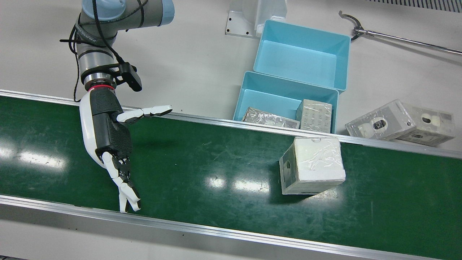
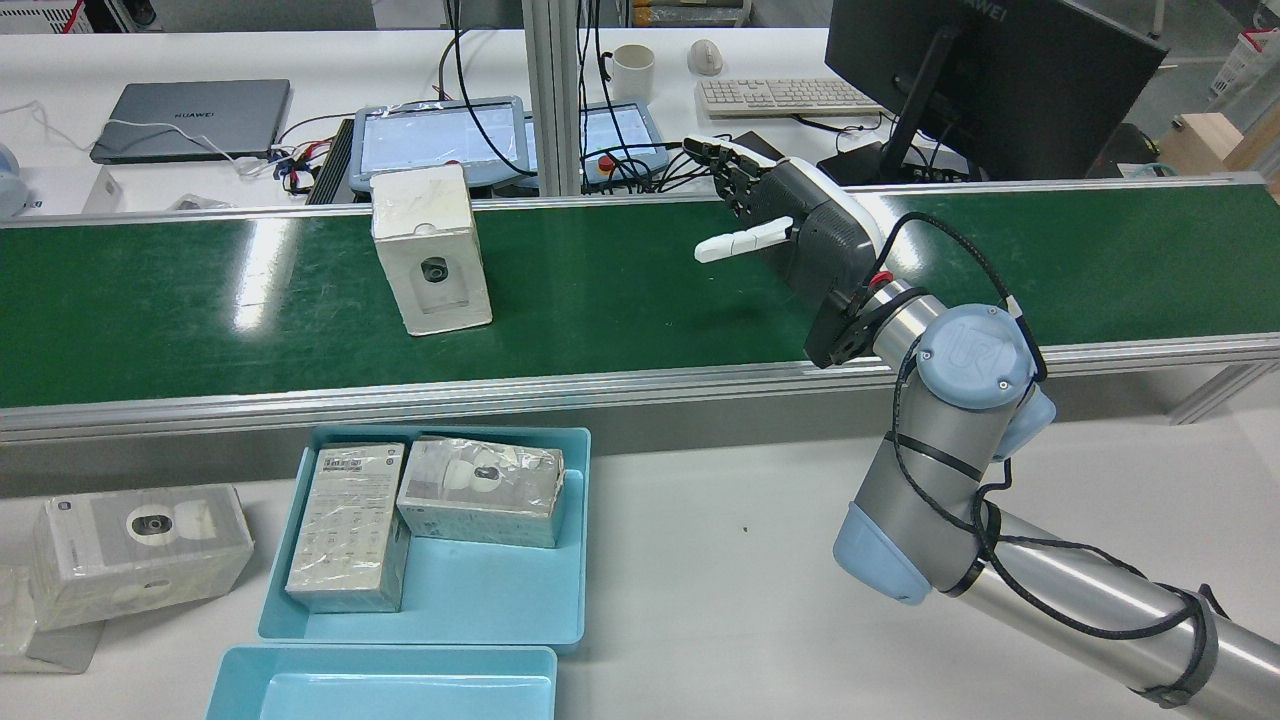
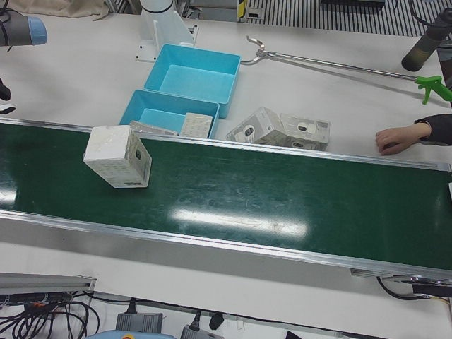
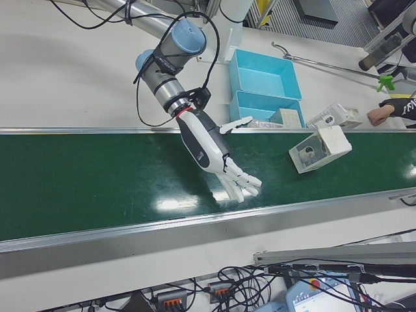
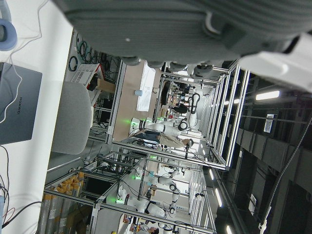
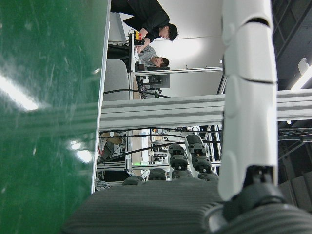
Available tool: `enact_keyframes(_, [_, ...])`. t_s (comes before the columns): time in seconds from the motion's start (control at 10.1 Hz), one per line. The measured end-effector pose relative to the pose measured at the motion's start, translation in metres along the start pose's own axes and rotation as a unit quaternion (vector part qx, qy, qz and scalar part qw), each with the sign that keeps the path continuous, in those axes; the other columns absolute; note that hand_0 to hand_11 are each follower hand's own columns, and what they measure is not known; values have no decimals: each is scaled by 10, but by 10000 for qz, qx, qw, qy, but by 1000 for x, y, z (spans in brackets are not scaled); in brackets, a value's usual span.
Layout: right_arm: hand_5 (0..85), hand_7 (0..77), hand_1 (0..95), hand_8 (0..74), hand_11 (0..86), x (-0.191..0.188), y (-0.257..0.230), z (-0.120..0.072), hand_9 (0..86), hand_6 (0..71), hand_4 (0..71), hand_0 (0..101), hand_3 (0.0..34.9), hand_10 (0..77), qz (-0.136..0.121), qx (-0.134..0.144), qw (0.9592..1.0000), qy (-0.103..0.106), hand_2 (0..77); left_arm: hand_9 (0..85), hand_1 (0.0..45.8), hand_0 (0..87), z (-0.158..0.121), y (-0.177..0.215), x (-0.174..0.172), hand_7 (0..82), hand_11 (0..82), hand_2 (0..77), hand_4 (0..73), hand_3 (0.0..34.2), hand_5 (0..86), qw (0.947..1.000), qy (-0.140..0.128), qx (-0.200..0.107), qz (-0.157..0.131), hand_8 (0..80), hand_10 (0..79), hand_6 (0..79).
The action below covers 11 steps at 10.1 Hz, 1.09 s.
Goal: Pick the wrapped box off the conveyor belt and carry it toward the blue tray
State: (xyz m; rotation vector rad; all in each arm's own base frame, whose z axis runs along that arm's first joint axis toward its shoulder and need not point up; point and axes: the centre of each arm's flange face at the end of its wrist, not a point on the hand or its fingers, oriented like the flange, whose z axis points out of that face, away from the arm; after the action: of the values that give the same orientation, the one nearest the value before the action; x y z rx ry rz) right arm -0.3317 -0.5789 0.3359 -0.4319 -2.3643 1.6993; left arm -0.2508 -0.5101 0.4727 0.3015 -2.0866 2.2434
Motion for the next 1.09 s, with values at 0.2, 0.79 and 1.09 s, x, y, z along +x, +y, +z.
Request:
enact_keyframes(0.2, [136, 38, 164, 0, 5, 3, -2, -1, 11, 11, 87, 490, 0, 0, 1, 16, 10000, 26, 65, 5, 0, 0, 0, 0, 0, 5, 5, 11, 0, 0, 11, 10000, 0, 0, 0, 5, 5, 5])
enact_keyframes(0.79, [125, 33, 158, 0, 5, 6, -6, -1, 11, 11, 82, 489, 0, 0, -7, 62, 10000, 46, 65, 5, 0, 0, 0, 0, 0, 5, 5, 11, 0, 0, 11, 10000, 0, 0, 0, 5, 0, 5])
enact_keyframes(1.09, [125, 33, 158, 0, 5, 13, -9, -2, 11, 11, 76, 490, 0, 0, -8, 88, 9999, 95, 65, 5, 0, 0, 0, 0, 0, 5, 5, 11, 0, 0, 11, 10000, 0, 0, 0, 5, 5, 5])
